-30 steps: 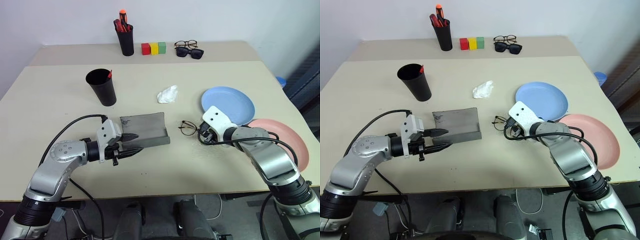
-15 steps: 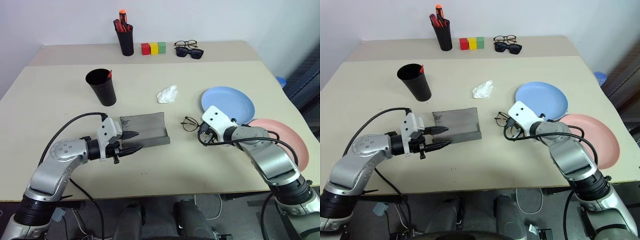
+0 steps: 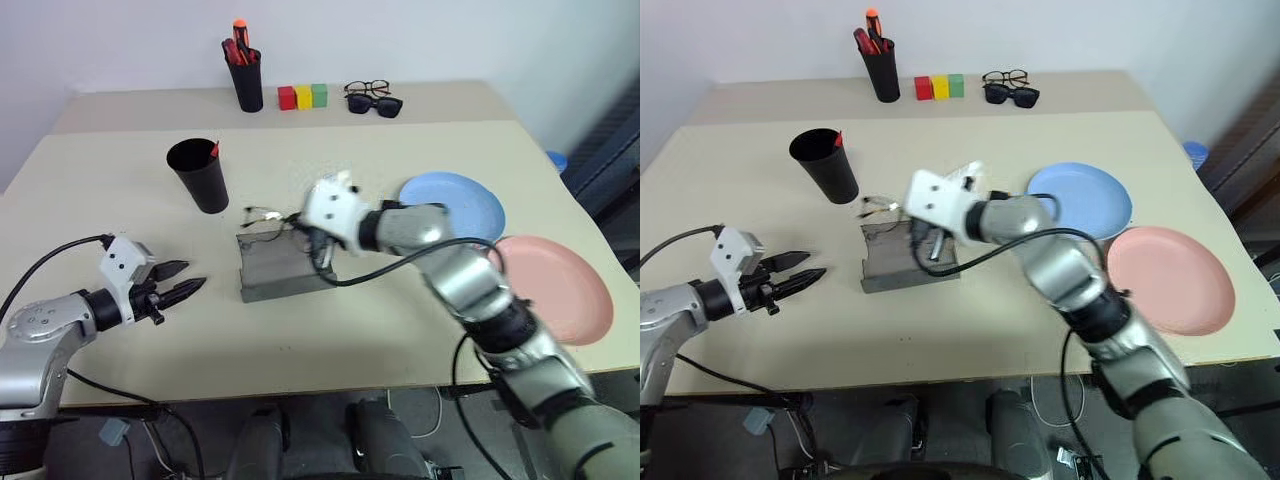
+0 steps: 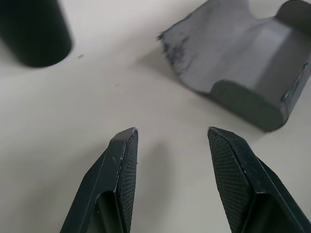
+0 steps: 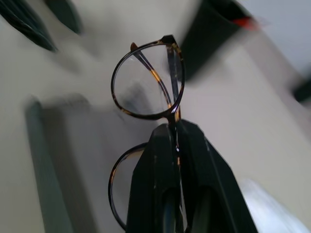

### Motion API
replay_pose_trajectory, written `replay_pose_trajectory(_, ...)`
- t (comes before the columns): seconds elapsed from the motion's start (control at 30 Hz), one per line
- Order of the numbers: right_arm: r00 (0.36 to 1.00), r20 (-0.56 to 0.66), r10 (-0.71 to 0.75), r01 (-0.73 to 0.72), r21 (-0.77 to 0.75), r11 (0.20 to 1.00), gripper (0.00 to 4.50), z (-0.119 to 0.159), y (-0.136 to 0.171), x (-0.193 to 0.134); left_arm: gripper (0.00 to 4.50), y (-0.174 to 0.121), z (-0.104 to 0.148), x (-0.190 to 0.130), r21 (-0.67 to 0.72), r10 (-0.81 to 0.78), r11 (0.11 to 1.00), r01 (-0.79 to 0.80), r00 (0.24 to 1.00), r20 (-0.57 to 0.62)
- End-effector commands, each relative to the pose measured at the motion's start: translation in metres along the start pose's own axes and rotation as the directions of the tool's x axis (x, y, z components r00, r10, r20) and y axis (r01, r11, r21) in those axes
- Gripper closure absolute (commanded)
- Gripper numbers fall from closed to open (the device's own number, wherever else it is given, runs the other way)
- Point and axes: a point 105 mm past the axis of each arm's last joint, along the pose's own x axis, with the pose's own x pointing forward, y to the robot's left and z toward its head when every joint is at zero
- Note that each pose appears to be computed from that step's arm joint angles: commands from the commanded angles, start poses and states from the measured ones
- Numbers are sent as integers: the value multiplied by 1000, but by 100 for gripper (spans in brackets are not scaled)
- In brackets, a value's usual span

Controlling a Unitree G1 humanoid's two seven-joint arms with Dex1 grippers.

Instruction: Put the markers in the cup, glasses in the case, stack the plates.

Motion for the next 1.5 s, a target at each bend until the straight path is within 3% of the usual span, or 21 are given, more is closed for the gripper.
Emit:
replay_pose_trajectory(0.03, 1000, -13, 24, -25, -71, 997, 447, -9, -2, 5, 220, -4, 18, -6, 41, 24, 999, -27, 997, 72)
replay_pose_trajectory(0.27, 995, -58, 76, -80, -79, 994, 447, -27, 8, -12, 220, -17, 20, -8, 30, 28, 999, -31, 996, 86)
replay_pose_trajectory(0.5, 992, -72, 107, -110, -41, 993, 447, -30, 17, -18, 220, -10, 24, 1, 29, 20, 999, -23, 996, 92)
replay_pose_trajectory(0.53, 993, -70, 91, -93, -31, 995, 386, -30, 14, -17, 220, -8, 24, 3, 29, 23, 999, -26, 996, 92)
replay_pose_trajectory(0.57, 995, -67, 78, -80, -25, 996, 362, -29, 11, -17, 220, -4, 26, 6, 27, 27, 999, -30, 995, 94)
replay_pose_trajectory(0.67, 999, -29, 23, -24, -37, 999, 218, -19, 1, -20, 220, 0, 37, 16, -12, 7, 1000, -5, 991, 136)
replay_pose_trajectory(0.73, 1000, 4, -21, 21, -42, 999, 118, -11, -7, -24, 274, 5, 46, 32, -61, 24, 998, -15, 990, 142)
replay_pose_trajectory(0.87, 994, 101, -47, 51, -41, 998, 117, 6, -8, -40, 446, 2, 80, 73, -40, 26, 999, -20, 986, 167)
replay_pose_trajectory(1.0, 976, 206, -69, 63, 36, 997, 117, 15, 2, -59, 446, -3, 105, 114, -135, 15, 991, 8, 986, 165)
replay_pose_trajectory(1.17, 979, 158, -130, 114, 104, 988, 117, -4, 9, -81, 446, -17, 93, 151, -265, -78, 962, 60, 995, -58)
replay_pose_trajectory(1.33, 966, 127, -227, 189, 253, 949, 117, -11, 5, -103, 446, -32, 84, 157, -293, -218, 940, 173, 968, -127)
replay_pose_trajectory(1.5, 964, 103, -246, 202, 321, 925, 117, -17, 7, -112, 446, -44, 85, 144, -214, -320, 932, 291, 940, -118)
